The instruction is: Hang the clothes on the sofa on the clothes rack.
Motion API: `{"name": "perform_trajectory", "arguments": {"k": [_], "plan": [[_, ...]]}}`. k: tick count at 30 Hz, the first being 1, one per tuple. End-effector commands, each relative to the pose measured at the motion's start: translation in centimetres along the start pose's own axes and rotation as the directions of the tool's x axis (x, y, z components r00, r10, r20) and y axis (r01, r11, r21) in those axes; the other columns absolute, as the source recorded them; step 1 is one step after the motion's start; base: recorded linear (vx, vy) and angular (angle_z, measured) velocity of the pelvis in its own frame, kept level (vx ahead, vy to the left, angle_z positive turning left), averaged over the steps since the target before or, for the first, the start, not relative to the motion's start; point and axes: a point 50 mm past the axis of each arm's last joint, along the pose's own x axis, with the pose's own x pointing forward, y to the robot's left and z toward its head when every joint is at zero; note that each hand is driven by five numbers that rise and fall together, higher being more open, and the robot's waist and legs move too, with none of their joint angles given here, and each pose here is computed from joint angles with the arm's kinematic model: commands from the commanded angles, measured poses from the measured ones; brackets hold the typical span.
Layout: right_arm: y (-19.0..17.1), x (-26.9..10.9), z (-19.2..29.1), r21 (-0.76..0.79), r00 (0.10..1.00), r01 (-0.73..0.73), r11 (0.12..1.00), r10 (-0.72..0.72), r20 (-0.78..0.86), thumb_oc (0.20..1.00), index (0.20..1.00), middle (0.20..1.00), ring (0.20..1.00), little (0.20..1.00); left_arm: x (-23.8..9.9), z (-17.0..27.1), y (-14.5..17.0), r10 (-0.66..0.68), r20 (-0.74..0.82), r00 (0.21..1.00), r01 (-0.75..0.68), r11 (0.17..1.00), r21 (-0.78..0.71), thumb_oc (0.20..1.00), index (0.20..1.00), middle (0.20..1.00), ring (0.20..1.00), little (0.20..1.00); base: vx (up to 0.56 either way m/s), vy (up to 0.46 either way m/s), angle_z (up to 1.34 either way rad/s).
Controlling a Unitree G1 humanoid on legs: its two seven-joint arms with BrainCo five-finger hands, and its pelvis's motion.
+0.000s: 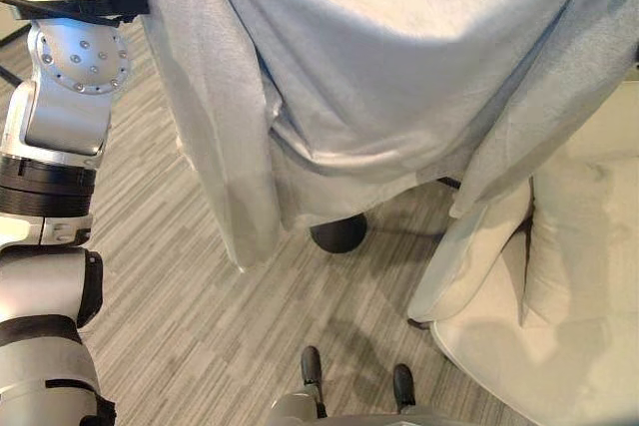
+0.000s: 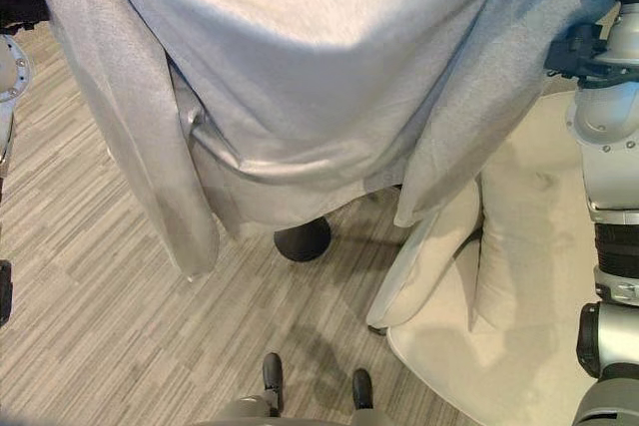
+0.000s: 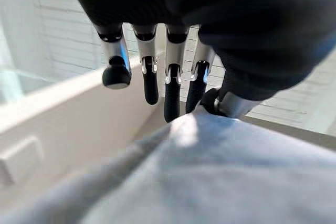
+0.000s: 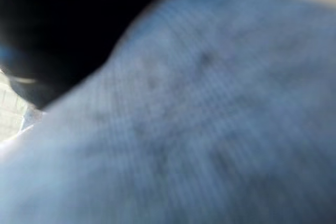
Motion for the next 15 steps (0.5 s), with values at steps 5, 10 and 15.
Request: {"name": "perform_trajectory", "arguments": {"k": [5,10,15], "plan": [[-0.7,6.1,0.9,0.037,0.998,0.065,0.997,-0.064,-0.022,0.200,0.200,0.200,0.200,0.200,4.5,-1.0,0.8,-0.019,-0.072,0.997,0.028,0.993,0.113,0.200,0.200,0.200,0.200,0.200,0.04,-0.006,0.09],[0.1,8.1,1.0,0.015,0.999,0.025,1.000,-0.024,-0.046,0.200,0.200,0.200,0.200,0.200,5.4,-1.4,0.4,-0.051,-0.106,0.993,0.066,0.988,0.136,0.200,0.200,0.200,0.200,0.200,0.04,-0.013,0.05],[1.1,9.0,1.6,-0.003,0.999,-0.026,1.000,0.026,-0.044,0.200,0.200,0.200,0.200,0.200,6.2,-0.3,-0.5,-0.058,-0.084,0.995,0.067,0.993,0.101,0.200,0.200,0.200,0.200,0.200,0.06,-0.045,0.00]]}}
